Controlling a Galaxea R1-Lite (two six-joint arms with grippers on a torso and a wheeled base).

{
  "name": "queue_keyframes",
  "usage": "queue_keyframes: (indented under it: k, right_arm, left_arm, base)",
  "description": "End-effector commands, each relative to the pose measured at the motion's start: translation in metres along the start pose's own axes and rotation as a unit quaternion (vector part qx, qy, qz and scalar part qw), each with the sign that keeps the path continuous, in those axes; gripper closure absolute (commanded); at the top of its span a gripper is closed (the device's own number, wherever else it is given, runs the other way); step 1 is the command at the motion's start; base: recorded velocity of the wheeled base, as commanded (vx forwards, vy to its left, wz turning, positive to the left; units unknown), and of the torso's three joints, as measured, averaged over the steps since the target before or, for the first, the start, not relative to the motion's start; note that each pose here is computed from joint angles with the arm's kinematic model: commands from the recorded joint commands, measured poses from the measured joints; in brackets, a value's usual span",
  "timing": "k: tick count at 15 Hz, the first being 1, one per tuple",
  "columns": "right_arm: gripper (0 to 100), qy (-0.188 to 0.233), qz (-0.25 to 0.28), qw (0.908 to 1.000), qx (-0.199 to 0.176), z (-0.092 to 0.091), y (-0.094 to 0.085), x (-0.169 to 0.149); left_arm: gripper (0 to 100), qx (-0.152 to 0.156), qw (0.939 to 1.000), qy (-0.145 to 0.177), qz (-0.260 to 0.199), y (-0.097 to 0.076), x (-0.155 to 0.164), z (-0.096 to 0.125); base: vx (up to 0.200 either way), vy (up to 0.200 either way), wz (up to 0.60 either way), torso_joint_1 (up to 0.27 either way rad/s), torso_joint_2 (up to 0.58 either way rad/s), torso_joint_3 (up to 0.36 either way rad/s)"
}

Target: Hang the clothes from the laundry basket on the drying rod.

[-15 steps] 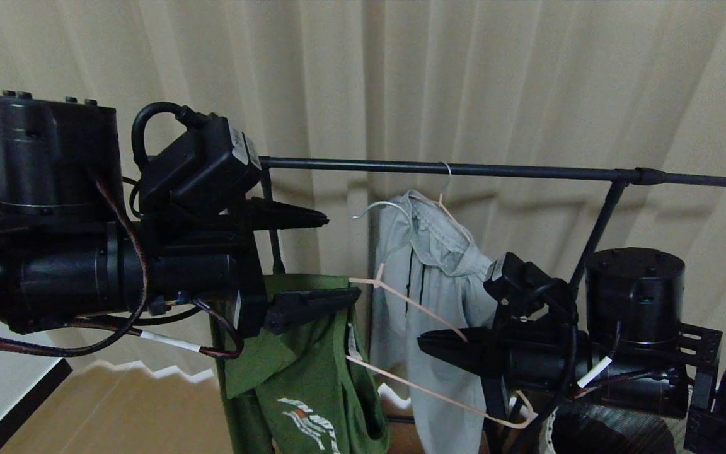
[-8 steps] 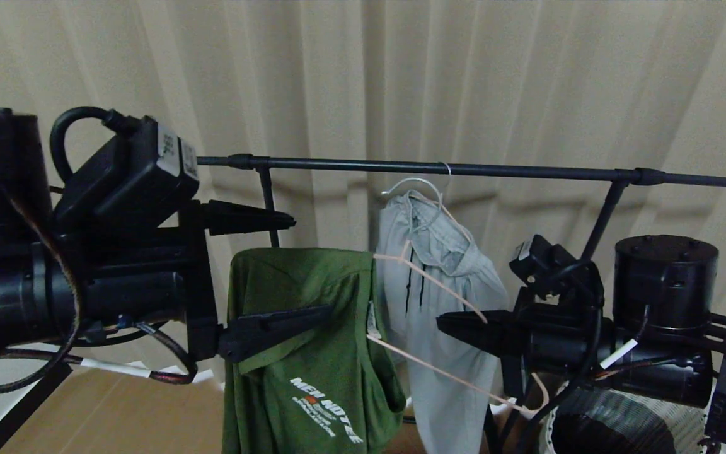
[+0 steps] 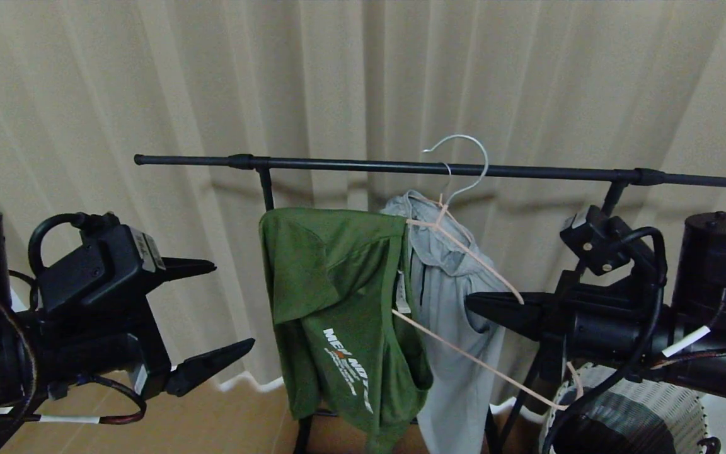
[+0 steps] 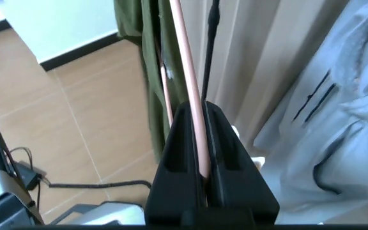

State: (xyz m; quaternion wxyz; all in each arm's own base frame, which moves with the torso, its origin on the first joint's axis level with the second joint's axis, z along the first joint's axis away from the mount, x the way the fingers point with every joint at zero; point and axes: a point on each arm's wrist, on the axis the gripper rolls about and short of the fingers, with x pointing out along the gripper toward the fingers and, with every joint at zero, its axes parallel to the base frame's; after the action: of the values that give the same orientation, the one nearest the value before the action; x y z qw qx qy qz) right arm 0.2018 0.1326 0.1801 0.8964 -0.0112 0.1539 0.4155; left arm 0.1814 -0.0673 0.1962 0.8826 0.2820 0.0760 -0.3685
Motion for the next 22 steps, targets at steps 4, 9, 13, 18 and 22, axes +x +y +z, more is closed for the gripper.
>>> queue_keyframes:
  k: [4, 9, 13, 18, 22]
  right_arm:
    - [100, -0.035, 0.005, 0.9994, -0.006, 0.017, 0.007, -0.014]
    - [100, -0.037, 0.027, 0.9989, -0.012, 0.02, 0.02, -0.022]
    - [100, -0.035, 0.029, 0.9989, -0.013, 0.019, 0.021, -0.023]
    - [100, -0.036, 0.026, 0.9989, -0.012, 0.019, 0.02, -0.022]
    - [100, -0.026, -0.003, 0.9996, -0.001, 0.015, 0.004, -0.016]
  left_arm:
    - [0, -0.001, 0.9996, 0.026, 0.014, -0.003, 0.039, -0.025]
    - [0, -0.003, 0.9985, 0.027, 0.048, 0.006, 0.056, -0.025]
    - [0, -0.011, 0.998, 0.007, 0.062, 0.009, 0.055, -0.02]
    - [100, -0.008, 0.9979, 0.003, 0.064, 0.005, 0.047, -0.021]
    - [100, -0.005, 0.9978, 0.001, 0.066, -0.006, 0.027, -0.025]
  base:
    - [0.0, 0.0, 0.0, 0.0, 0.0, 0.0]
    - [0.0, 0.0, 0.0, 0.0, 0.0, 0.0]
    - [0.0, 0.0, 0.0, 0.0, 0.0, 0.0]
    - [0.0, 0.0, 0.0, 0.0, 0.0, 0.0]
    - [0.0, 0.0, 0.0, 0.0, 0.0, 0.0]
